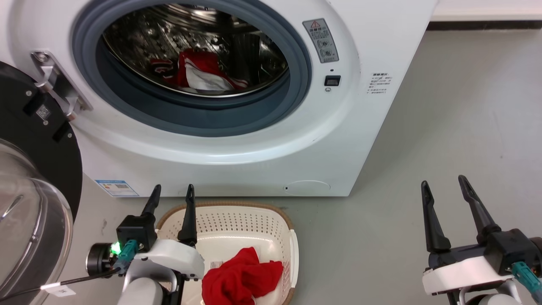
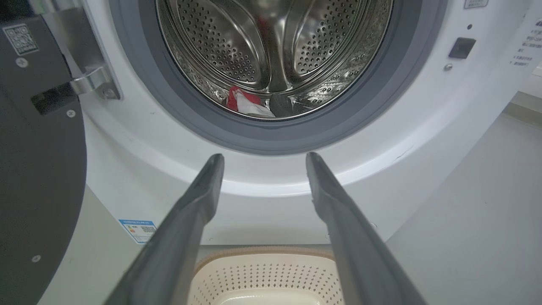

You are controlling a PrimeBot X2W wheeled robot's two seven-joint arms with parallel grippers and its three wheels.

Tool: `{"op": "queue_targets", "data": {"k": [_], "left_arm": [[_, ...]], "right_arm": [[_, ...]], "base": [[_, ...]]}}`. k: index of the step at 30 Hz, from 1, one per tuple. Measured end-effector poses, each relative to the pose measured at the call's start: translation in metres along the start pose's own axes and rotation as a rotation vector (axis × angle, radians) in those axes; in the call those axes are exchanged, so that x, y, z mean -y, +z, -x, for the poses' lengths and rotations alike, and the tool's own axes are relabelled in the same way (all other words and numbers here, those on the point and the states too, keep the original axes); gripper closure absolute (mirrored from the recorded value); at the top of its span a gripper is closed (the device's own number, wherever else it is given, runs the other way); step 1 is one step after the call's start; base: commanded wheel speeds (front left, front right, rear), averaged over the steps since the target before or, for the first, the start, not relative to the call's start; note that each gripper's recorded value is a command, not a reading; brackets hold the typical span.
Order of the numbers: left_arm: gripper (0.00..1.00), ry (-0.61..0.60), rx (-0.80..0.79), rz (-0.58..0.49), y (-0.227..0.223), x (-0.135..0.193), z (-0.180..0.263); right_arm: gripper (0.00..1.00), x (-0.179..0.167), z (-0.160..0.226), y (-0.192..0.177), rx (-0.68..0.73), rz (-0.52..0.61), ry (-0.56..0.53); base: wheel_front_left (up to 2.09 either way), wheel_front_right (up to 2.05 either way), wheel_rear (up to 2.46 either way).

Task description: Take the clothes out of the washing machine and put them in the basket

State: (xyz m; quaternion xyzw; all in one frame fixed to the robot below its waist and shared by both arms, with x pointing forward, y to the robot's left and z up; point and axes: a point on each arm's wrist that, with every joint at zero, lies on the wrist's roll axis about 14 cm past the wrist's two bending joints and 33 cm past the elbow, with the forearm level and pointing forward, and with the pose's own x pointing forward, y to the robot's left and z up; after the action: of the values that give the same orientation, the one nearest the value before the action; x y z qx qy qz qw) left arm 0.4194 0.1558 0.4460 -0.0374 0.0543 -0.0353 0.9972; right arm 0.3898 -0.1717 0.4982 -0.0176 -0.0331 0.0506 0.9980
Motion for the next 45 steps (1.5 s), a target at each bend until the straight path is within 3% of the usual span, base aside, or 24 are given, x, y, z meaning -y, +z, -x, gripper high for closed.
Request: {"op": "queue_targets", "data": {"k": [11, 22, 38, 45], "left_arm": [[0.0, 0.014, 0.075, -0.03, 0.027, -0.009, -0.015], [0.0, -0.062, 0.06, -0.106, 0.04, -0.004, -0.11], [0.0, -0.128, -0.227, -0.219, 0.0, 0.001, -0.262], [0.0, -0.097, -0.403, -0.246, -0.031, -0.019, -0.304]], "right_arm": [[0.0, -0.002, 0.007, 0.005, 0.011, -0.007, 0.003], [0.0, 0.01, -0.017, -0.012, -0.02, -0.003, -0.023], [0.0, 0.035, -0.057, -0.074, -0.13, -0.016, -0.078], [0.0, 0.048, -0.062, -0.101, -0.182, -0.02, -0.112]], "base": [[0.0, 0.0, 0.0], [0.0, 0.0, 0.0], [0.0, 0.0, 0.0], [0.0, 0.0, 0.0]]}}
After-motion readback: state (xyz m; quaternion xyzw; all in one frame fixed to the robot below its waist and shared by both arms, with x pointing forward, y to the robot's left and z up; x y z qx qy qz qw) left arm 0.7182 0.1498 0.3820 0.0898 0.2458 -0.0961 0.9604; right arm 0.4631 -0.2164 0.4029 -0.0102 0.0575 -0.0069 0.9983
